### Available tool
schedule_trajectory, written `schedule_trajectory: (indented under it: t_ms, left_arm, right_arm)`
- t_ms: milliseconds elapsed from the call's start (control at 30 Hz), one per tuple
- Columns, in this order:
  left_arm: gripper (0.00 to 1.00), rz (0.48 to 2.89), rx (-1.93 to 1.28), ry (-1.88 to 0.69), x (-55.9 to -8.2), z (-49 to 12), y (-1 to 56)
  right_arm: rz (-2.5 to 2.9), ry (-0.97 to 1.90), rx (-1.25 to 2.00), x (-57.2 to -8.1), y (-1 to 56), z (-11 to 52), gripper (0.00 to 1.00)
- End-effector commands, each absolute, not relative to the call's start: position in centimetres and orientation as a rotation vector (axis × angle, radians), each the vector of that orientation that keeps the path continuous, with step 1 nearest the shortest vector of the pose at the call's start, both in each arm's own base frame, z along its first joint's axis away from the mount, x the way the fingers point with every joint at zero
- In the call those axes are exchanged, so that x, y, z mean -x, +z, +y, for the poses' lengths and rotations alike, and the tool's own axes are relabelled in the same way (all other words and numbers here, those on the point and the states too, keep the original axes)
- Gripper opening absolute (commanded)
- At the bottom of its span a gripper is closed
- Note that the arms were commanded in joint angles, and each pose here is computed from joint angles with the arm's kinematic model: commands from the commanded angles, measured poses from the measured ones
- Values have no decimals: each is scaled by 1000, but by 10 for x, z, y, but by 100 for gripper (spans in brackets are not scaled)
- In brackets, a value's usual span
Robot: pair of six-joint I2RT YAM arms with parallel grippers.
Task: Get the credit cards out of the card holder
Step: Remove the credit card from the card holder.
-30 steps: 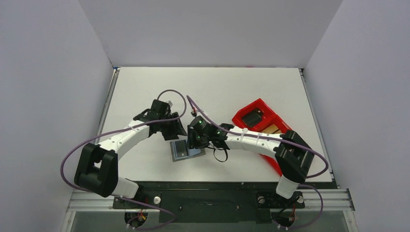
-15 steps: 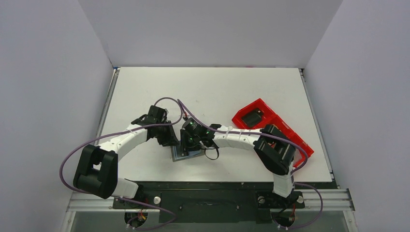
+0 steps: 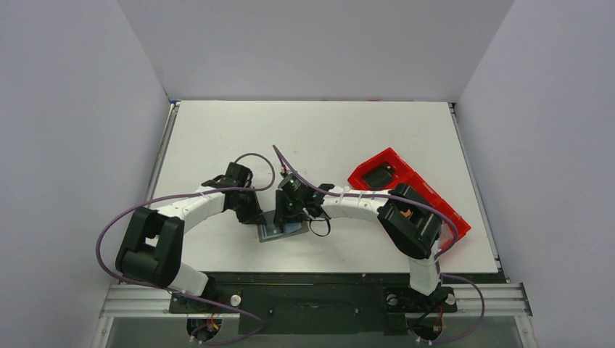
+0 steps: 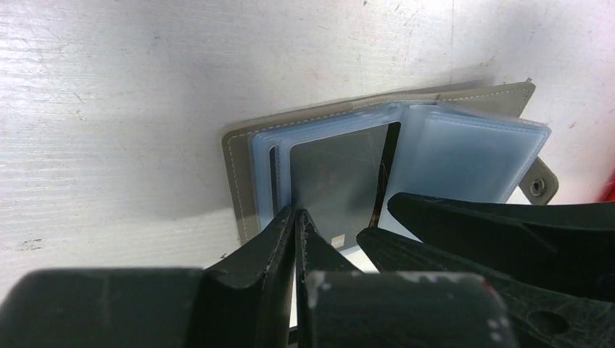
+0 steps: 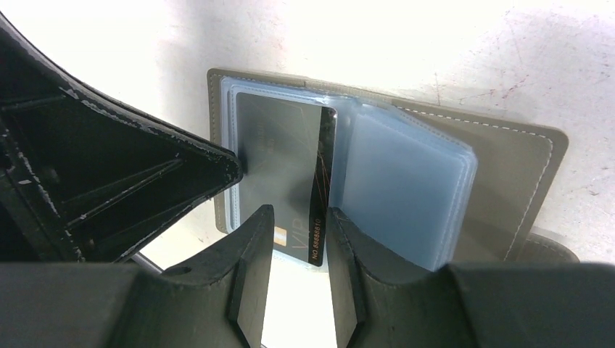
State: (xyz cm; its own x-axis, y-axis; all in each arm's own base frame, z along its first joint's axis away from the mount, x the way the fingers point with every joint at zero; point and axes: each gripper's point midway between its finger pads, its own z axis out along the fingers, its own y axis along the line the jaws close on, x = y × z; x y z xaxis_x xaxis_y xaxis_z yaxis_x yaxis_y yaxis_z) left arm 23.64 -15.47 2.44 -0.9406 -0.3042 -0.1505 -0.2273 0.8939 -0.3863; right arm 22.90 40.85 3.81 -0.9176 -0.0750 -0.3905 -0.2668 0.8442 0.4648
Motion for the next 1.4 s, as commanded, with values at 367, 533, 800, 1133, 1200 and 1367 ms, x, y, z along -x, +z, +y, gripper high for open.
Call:
schedule_trajectory:
  t_ms: [367,533,800,1133,1200,1367]
  left_arm:
    - [0,2859,453,-459,-241,-146,7]
    - [0,2864,449,-467,-239,-152,6]
    - [0,2872,431,-482,-236,-165,4]
    - [0,2882,461,-424,-234,-158,-1]
    - [0,2880,466,-418,-235,-157,-1]
    - [0,2876,475,-408,-234,-155,-1]
  right_arm:
    - [2629,878,138,-239,25,405,27]
    - [2607,1005,96,-239,29,410,27]
    - [2582,1117,44,-241,32,413,24]
    - [2546,1184,-39,-247,35,398,21]
    - [2535,1210,-56,-247,37,396,22]
    - [2519,1263,-102,-248,39,392,23]
